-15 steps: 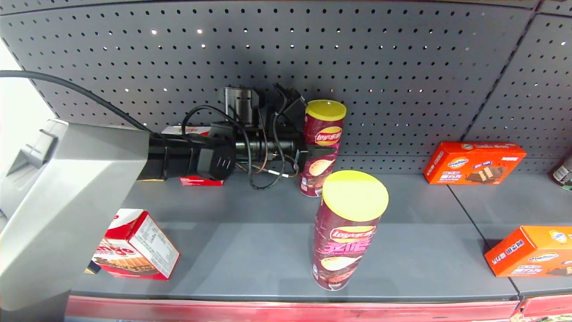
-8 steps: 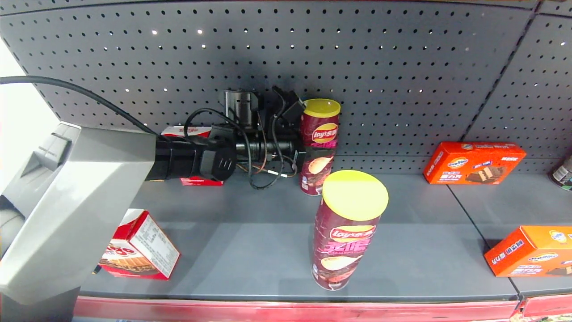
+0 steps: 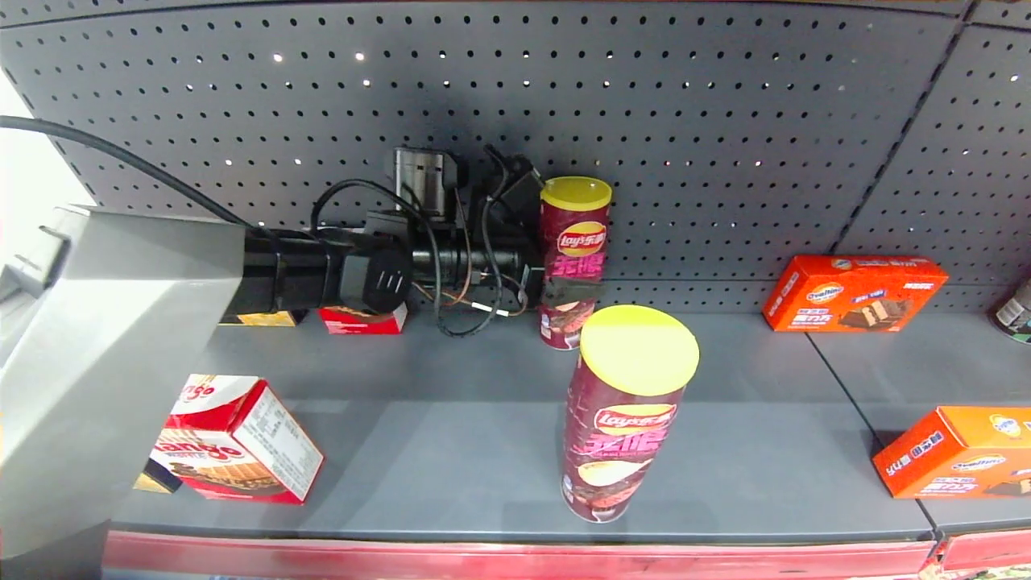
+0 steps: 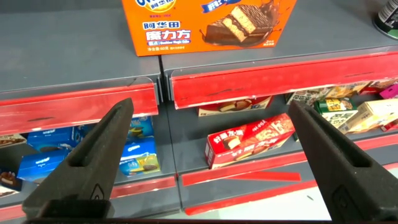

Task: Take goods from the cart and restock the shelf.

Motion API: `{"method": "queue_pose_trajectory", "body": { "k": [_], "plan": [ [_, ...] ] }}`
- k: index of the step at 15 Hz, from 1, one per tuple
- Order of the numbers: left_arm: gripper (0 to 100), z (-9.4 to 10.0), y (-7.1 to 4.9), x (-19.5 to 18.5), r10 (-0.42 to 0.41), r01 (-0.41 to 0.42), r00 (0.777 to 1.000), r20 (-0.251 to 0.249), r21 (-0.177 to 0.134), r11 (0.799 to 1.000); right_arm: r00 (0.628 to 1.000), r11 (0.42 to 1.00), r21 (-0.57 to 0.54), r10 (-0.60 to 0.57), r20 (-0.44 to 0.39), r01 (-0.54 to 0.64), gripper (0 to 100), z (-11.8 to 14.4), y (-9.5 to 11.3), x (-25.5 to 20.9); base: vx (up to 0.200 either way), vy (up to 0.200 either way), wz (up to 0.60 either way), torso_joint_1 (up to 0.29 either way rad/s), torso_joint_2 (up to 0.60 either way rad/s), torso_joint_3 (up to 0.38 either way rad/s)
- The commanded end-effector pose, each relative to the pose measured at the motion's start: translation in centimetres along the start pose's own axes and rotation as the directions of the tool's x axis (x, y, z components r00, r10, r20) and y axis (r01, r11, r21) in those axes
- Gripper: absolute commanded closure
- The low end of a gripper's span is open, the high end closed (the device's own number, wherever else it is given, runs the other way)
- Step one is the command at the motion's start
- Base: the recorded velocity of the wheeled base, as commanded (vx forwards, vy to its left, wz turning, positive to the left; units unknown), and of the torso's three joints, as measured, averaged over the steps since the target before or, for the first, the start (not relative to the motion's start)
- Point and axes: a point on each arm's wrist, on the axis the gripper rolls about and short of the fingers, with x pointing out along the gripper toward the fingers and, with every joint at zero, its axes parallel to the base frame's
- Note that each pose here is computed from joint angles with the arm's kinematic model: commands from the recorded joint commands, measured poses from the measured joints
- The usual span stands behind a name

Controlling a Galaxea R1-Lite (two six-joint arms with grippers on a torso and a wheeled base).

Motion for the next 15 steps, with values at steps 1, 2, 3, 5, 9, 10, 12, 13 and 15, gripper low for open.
{"method": "queue_pose_trajectory", "body": {
  "k": [1, 2, 3, 5, 9, 10, 12, 13, 15],
  "plan": [
    [0, 2.2, -0.6, -1.6, 0.008, -0.009, 1.000, 0.018, 0.019, 1.000, 1.000, 1.000, 0.000, 0.000, -0.002, 0.000, 0, 0.0, 0.0, 0.0, 0.000, 0.000, 0.00, 0.000, 0.00, 0.000],
    [0, 2.9, -1.2, -2.4, 0.011, -0.011, 1.000, 0.016, 0.018, 1.000, 1.000, 1.000, 0.000, 0.000, -0.002, 0.000, 0, 0.0, 0.0, 0.0, 0.000, 0.000, 0.00, 0.000, 0.00, 0.000],
    [0, 3.2, -1.6, -2.9, 0.012, -0.013, 1.000, 0.010, 0.012, 1.000, 1.000, 1.000, 0.000, 0.000, -0.002, 0.000, 0, 0.0, 0.0, 0.0, 0.000, 0.000, 0.00, 0.000, 0.00, 0.000],
    [0, 3.7, -2.4, -3.9, 0.031, -0.031, 0.999, -0.012, 0.002, 1.000, 1.000, 1.000, 0.000, 0.000, -0.002, 0.000, 0, 0.0, 0.0, 0.0, 0.000, 0.000, 0.00, 0.000, 0.00, 0.000],
    [0, 3.6, -3.9, -4.9, 0.098, -0.099, 0.993, -0.071, -0.011, 0.995, 1.000, 1.000, 0.000, 0.000, -0.002, 0.000, 0, 0.0, 0.0, 0.0, 0.000, 0.000, 0.00, 0.000, 0.00, 0.000],
    [0, 3.3, -4.0, -4.8, 0.123, -0.122, 0.988, -0.092, 0.011, 0.992, 1.000, 1.000, 0.000, 0.000, -0.002, 0.000, 0, 0.0, 0.0, 0.0, 0.000, 0.000, 0.00, 0.000, 0.00, 0.000],
    [0, 3.2, -4.0, -4.8, 0.136, -0.135, 0.986, -0.100, 0.021, 0.991, 1.000, 1.000, 0.000, 0.000, -0.002, 0.000, 0, 0.0, 0.0, 0.0, 0.000, 0.000, 0.00, 0.000, 0.00, 0.000],
    [0, 3.2, -4.1, -4.8, 0.163, -0.161, 0.980, -0.111, 0.026, 0.987, 1.000, 1.000, 0.000, 0.000, -0.002, 0.000, 0, 0.0, 0.0, 0.0, 0.000, 0.000, 0.00, 0.000, 0.00, 0.000],
    [0, 2.8, -4.3, -4.7, 0.204, -0.202, 0.966, -0.161, 0.027, 0.979, 1.000, 1.000, 0.000, 0.000, -0.002, 0.000, 0, 0.0, 0.0, 0.0, 0.000, 0.000, 0.00, 0.000, 0.00, 0.000]
  ]
}}
